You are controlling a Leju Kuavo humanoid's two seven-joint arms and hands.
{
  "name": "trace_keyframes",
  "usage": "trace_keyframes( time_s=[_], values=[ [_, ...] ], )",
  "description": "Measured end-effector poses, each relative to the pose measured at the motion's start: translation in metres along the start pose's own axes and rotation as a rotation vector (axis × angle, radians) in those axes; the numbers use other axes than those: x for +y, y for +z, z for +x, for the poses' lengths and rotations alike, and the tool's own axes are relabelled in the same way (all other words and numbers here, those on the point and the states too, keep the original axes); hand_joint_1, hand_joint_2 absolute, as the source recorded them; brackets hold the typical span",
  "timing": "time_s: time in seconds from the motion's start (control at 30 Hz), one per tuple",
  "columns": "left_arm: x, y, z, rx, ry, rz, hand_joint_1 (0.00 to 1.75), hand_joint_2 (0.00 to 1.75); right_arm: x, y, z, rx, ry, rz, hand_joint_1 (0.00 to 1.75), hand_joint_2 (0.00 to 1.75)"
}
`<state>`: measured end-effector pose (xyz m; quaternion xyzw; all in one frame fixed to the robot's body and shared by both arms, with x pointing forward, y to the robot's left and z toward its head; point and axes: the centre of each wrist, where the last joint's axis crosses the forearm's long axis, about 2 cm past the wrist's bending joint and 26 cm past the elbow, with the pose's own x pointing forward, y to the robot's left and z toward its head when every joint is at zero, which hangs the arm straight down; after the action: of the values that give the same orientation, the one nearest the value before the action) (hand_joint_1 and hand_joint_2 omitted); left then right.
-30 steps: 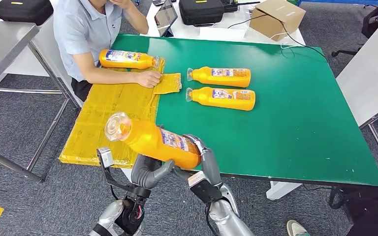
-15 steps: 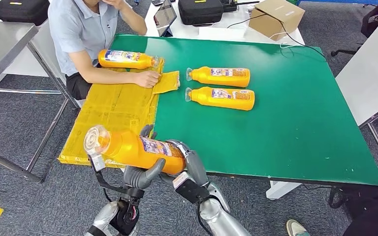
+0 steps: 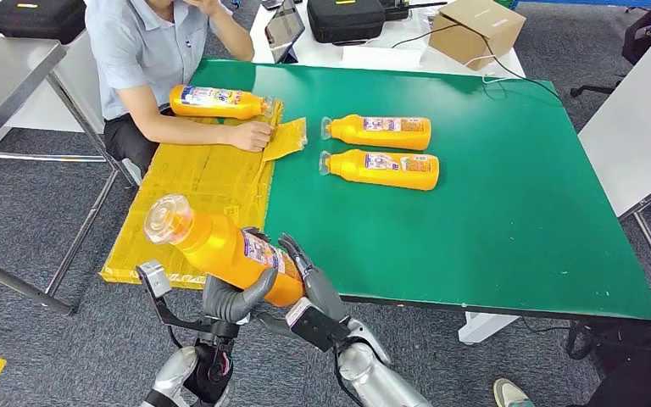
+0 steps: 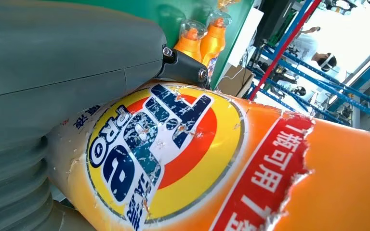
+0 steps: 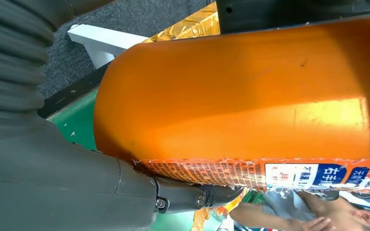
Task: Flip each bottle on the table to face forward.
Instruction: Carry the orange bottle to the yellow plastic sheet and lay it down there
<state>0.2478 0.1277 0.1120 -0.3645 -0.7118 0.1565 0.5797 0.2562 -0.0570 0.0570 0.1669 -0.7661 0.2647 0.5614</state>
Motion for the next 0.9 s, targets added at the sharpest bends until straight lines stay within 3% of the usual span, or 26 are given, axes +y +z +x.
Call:
trace_keyframes(
  time_s=[0.37,0.53,0.7,0.8,0.9],
  values=[
    [-0.001,-0.005,0.002,-0.009,0.005,0.018,1.75,1.75,0.001,0.002,-0.001,-0.004,0.001,-0.002,0.0,0.0],
    [-0.005,-0.007,0.0,0.001,-0.036,0.089,1.75,1.75,0.003,0.021,-0.007,-0.029,0.091,-0.04,0.0,0.0],
    [0.01,-0.02,0.008,-0.054,-0.402,0.202,1.75,1.75,0.012,0.042,-0.011,-0.041,0.184,-0.122,0.0,0.0],
    [0.029,-0.039,0.016,-0.127,-0.674,0.27,1.75,1.75,0.012,0.045,-0.005,-0.054,0.207,-0.281,0.0,0.0],
    [0.052,-0.06,0.024,-0.076,-0.791,0.345,1.75,1.75,0.005,0.041,0.005,-0.075,0.225,-0.437,0.0,0.0]
  ],
)
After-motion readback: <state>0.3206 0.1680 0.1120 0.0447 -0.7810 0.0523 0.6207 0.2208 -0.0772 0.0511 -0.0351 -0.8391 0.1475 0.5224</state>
